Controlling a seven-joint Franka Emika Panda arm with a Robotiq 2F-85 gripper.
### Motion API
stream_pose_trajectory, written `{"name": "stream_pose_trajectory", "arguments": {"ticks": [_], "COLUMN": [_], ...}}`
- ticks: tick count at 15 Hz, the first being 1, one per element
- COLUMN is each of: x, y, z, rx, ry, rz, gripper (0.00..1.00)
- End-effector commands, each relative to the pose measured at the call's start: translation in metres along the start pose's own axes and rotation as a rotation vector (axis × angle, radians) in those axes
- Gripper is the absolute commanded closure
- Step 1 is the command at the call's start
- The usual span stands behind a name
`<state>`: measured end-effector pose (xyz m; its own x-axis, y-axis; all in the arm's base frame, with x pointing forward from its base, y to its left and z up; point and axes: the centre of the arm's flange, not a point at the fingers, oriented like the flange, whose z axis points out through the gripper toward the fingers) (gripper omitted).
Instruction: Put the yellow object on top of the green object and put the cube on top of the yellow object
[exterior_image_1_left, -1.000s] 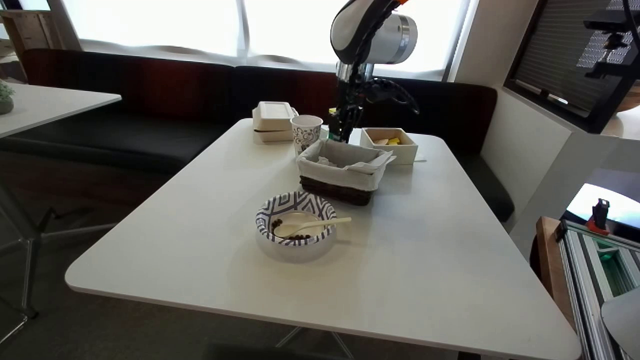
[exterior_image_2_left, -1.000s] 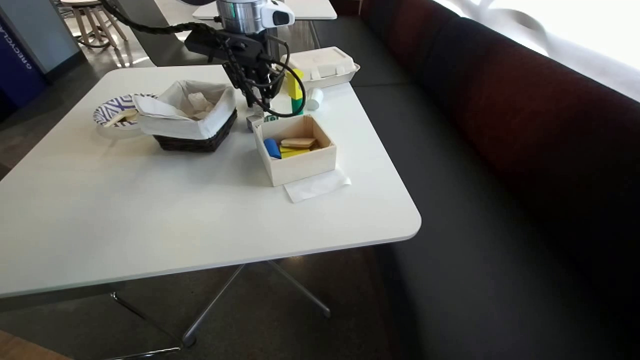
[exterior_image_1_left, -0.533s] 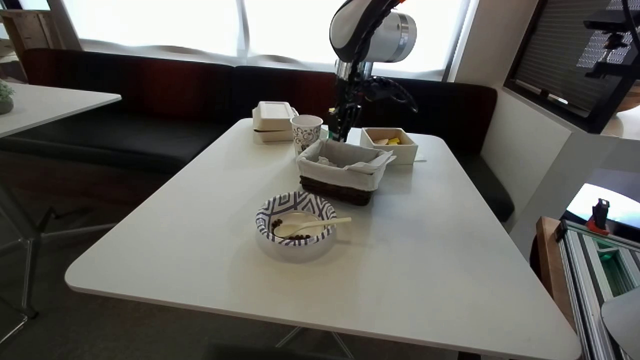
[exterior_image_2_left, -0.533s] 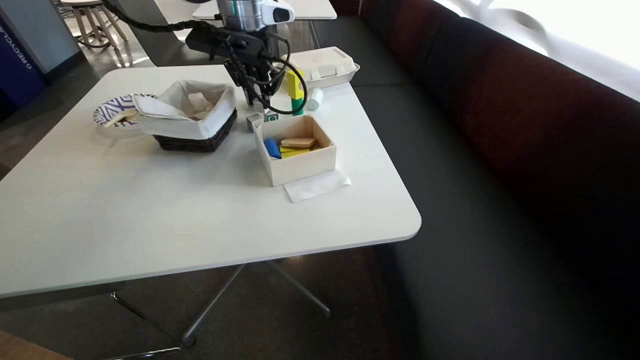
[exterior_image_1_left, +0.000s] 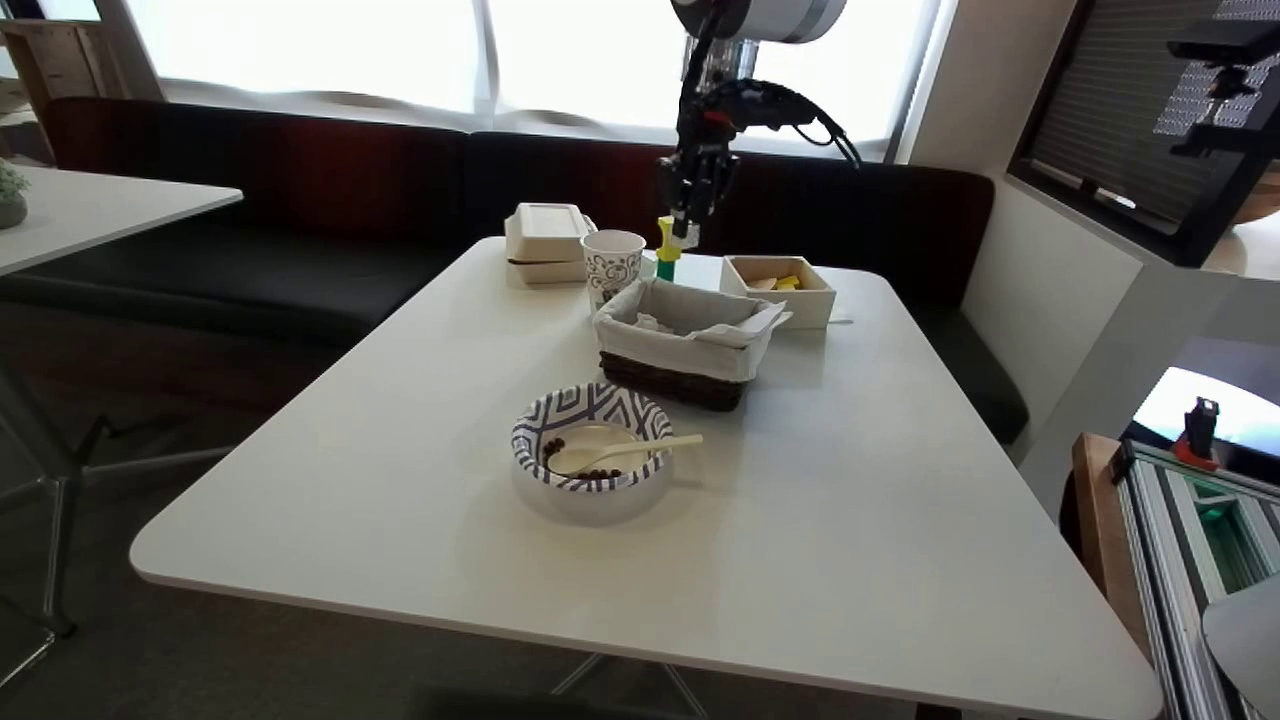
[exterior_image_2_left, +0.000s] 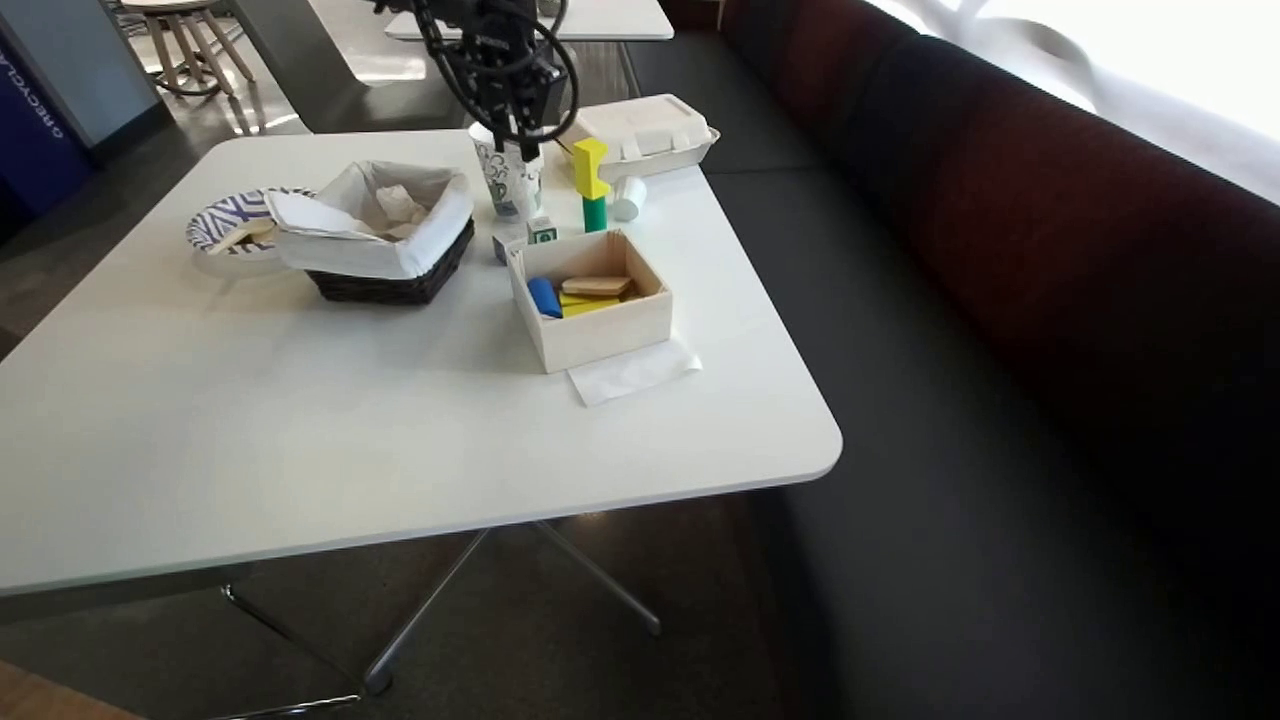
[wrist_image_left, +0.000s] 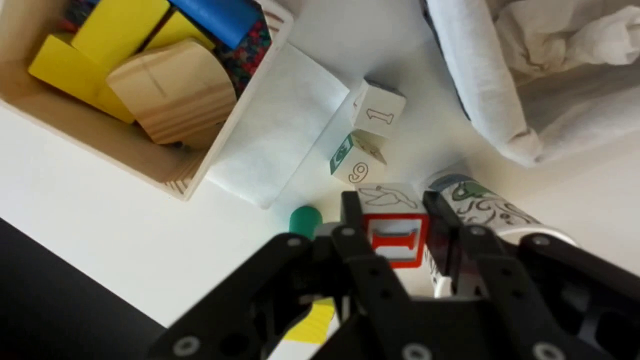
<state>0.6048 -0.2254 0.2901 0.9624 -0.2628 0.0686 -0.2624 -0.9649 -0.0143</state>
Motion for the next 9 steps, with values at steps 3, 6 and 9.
{"name": "stream_pose_trajectory", "arguments": {"ticks": [3, 6, 9], "x": [0.022, 0.021, 0.023], "y": [-0.009, -0.004, -0.003], "z": [-0.052, -0.057, -0.059], "rx": [-0.010, -0.004, -0.005], "ry": [0.050, 0.076, 0.080], "rz": [0.273, 0.265, 0.299], "gripper": [0.91, 0.66, 0.66]}}
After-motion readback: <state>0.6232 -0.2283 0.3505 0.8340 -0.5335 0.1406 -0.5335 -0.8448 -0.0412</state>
